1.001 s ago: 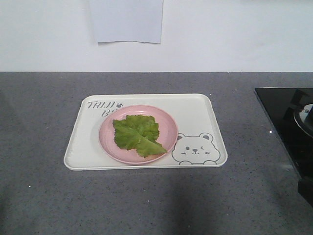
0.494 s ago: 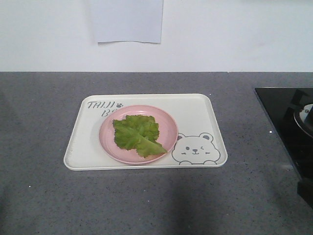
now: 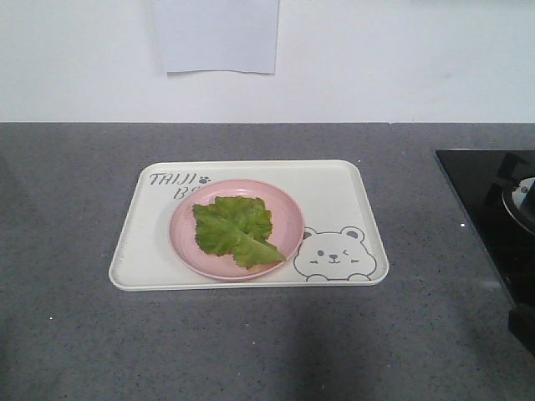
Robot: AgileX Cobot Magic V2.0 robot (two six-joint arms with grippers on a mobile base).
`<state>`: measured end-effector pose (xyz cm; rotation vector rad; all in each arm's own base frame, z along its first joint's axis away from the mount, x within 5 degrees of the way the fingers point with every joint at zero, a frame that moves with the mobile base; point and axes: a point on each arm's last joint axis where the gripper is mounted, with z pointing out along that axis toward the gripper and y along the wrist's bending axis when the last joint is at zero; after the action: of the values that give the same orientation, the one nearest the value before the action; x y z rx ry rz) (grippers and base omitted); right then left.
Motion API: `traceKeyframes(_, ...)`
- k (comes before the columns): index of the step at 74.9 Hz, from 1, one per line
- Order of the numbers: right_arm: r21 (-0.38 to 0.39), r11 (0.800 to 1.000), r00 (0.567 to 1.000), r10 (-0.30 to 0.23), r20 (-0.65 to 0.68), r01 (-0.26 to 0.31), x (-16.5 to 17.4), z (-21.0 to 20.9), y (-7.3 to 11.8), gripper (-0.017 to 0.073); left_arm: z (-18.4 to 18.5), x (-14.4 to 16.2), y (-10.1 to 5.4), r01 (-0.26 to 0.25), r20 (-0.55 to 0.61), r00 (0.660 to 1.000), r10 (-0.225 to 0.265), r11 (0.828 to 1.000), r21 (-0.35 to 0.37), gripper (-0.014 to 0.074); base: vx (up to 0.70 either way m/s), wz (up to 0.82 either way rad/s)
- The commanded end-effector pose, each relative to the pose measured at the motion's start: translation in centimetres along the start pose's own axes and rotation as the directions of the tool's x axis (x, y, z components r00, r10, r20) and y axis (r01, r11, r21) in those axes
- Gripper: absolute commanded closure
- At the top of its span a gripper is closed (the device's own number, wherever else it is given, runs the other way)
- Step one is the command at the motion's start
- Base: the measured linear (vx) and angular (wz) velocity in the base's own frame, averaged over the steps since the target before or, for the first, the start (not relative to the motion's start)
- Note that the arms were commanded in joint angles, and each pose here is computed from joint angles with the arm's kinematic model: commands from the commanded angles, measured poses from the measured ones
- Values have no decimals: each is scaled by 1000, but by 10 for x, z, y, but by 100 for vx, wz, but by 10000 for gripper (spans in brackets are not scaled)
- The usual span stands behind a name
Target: Transfer vegetables to tray and serve
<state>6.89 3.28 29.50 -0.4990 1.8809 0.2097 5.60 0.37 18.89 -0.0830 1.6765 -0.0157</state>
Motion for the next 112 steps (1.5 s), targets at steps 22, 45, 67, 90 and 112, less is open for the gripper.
traceKeyframes(22,28,1000,997,1,75,-3,-13,-3,-3,565,0,1,-1,0,60,998,-1,1000,18,599,0,0)
traceKeyframes(45,28,1000,997,1,75,-3,-13,-3,-3,565,0,1,-1,0,60,998,-1,1000,18,599,0,0)
traceKeyframes(67,28,1000,997,1,75,-3,-13,-3,-3,565,0,1,-1,0,60,998,-1,1000,18,599,0,0)
traceKeyframes(90,38,999,998,-39,50,37,-10,-3,-4,565,0,1,-1,0,60,998,-1,1000,18,599,0,0)
traceKeyframes(112,171,978,992,108,64,-118,-9,-4,-17,562,0,1,-1,0,60,998,-1,1000,18,599,0,0)
